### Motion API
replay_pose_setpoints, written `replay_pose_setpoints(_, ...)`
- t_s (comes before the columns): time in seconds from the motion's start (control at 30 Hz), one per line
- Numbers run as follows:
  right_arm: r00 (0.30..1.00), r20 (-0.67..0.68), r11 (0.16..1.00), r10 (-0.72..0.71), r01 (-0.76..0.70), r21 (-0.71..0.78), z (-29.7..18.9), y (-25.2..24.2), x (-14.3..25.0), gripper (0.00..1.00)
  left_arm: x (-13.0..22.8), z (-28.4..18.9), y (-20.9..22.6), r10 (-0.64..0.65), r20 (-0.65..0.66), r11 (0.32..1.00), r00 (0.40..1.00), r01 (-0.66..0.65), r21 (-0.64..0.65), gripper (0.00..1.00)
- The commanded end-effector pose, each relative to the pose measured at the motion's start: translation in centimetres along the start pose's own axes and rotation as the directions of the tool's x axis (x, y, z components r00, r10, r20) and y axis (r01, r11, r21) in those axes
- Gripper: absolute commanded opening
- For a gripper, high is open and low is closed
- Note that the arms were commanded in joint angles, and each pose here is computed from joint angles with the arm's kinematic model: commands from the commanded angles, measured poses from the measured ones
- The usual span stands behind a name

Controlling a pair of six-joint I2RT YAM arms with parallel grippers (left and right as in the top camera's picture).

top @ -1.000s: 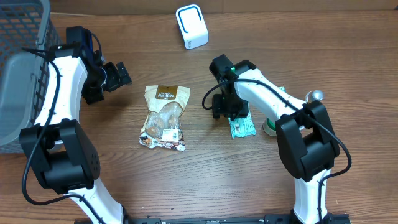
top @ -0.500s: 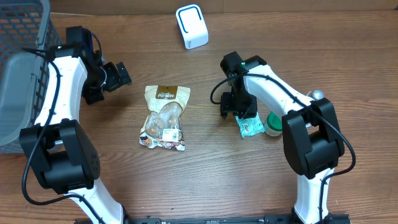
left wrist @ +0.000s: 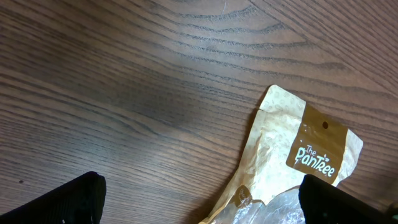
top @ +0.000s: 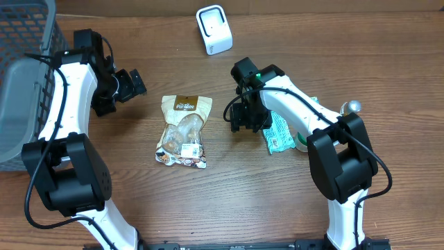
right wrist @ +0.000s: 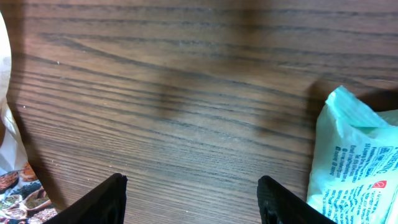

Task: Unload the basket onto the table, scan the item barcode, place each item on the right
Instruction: 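Open the right gripper and raise it off the packet, then move the right gripper left over the PanTree bag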

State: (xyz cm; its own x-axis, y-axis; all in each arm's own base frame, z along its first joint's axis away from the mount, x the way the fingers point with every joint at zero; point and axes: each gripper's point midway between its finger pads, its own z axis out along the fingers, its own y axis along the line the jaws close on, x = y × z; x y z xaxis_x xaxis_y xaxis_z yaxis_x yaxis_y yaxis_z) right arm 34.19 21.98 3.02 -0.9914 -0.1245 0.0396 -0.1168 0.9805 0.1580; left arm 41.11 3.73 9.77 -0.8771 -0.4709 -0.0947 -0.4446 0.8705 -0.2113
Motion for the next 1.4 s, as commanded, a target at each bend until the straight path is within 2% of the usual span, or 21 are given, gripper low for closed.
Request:
replay_pose_setpoints(0.0,0.999,0.052,0.998,-0.012,0.009,0.055,-0.6,-0.7,-1.1,0.64,-0.3,-0.5,0.0,-0.015,0.013,1.000,1.000,0.014,0.008,1.00)
replay_pose_setpoints(0.23,0.999,0.040,0.997,-0.005,0.002,0.081,0.8,-1.8,-0.5,0.64,-0.3,-0.5,0.0,-0.015,0.013,1.000,1.000,0.014,0.008,1.00)
replay_pose_setpoints(0.4,0.999,0.050,0.984,0.009,-0.018,0.176,1.0,-4.2,-0.5,0.67,-0.3,-0.5,0.0,-0.015,0.013,1.000,1.000,0.014,0.008,0.99)
replay_pose_setpoints(0.8,0.996,0.005,0.974,0.089,-0.088,0.206,0.5,-7.5,0.1,0.68,-0.3,-0.5,0.0,-0.014,0.013,1.000,1.000,0.014,0.008,1.00)
replay_pose_setpoints(1.0,0.999,0.004,0.979,0.037,-0.037,0.201,-0.4,-7.2,-0.4,0.70,-0.3,-0.5,0.0,-0.015,0.013,1.000,1.000,0.014,0.008,0.99)
replay_pose_setpoints(1.1,1.000,0.008,0.993,0.028,-0.028,0.116,-1.7,-5.0,-1.0,0.70,-0.3,-0.5,0.0,-0.015,0.013,1.000,1.000,0.014,0.008,0.99)
replay_pose_setpoints(1.23,1.000,0.022,0.996,0.001,0.001,-0.092,-2.8,-0.4,-1.9,0.71,-0.3,-0.5,0.0,-0.015,0.013,1.000,1.000,0.014,0.008,1.00)
replay_pose_setpoints(1.33,0.999,0.041,0.974,-0.020,0.028,-0.223,-3.1,2.2,-2.5,0.80,-0.3,-0.5,0.0,-0.015,0.013,1.000,1.000,0.014,0.008,1.00)
replay_pose_setpoints(1.37,0.999,0.049,0.967,-0.024,0.036,-0.251,-3.2,2.7,-2.7,0.90,-0.3,-0.5,0.1,-0.015,0.013,1.000,1.000,0.014,0.008,0.99)
